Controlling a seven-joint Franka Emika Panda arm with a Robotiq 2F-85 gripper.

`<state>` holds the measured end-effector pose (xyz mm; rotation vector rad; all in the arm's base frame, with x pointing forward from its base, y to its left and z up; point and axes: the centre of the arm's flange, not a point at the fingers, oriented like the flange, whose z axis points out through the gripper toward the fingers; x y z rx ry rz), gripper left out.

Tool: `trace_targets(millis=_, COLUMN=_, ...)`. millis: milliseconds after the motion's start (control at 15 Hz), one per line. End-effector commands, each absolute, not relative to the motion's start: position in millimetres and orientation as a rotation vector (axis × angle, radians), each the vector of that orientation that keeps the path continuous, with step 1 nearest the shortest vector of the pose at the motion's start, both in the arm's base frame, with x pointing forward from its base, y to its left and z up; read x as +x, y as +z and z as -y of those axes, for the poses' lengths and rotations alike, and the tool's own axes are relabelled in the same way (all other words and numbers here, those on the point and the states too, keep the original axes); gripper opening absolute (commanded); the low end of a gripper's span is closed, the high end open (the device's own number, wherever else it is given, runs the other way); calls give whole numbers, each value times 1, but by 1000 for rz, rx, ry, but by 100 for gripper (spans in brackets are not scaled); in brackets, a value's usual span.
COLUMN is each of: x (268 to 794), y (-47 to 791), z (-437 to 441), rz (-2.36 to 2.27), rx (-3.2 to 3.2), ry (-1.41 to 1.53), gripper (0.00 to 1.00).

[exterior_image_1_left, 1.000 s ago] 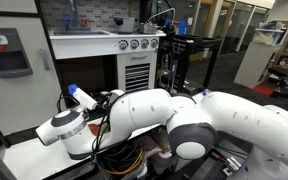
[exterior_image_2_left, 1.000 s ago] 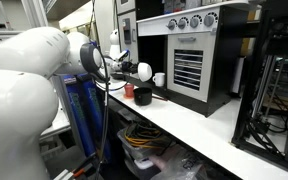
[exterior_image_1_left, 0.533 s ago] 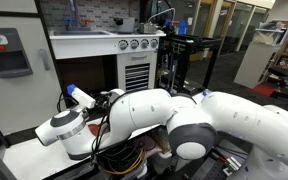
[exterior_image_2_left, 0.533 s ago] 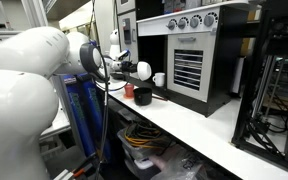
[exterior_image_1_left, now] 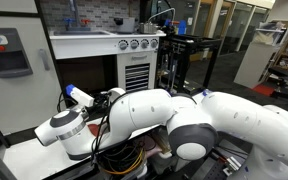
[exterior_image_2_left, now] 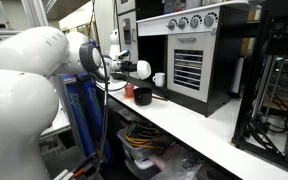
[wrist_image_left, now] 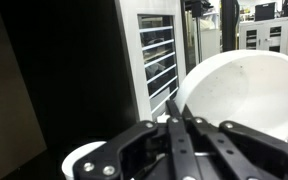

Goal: Pour the contents in the white bowl on the right into the black pot

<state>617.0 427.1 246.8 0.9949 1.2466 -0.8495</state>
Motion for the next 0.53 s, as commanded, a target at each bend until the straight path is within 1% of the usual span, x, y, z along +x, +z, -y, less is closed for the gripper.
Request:
trace_targets(millis=0, x=610, y=260, z=-421, rz=-1249, rx=948, ry=-886, gripper=1)
trace_targets(millis=467, x=610, y=267, z=-418, rz=-1250, rx=900, ry=-918, gripper=1)
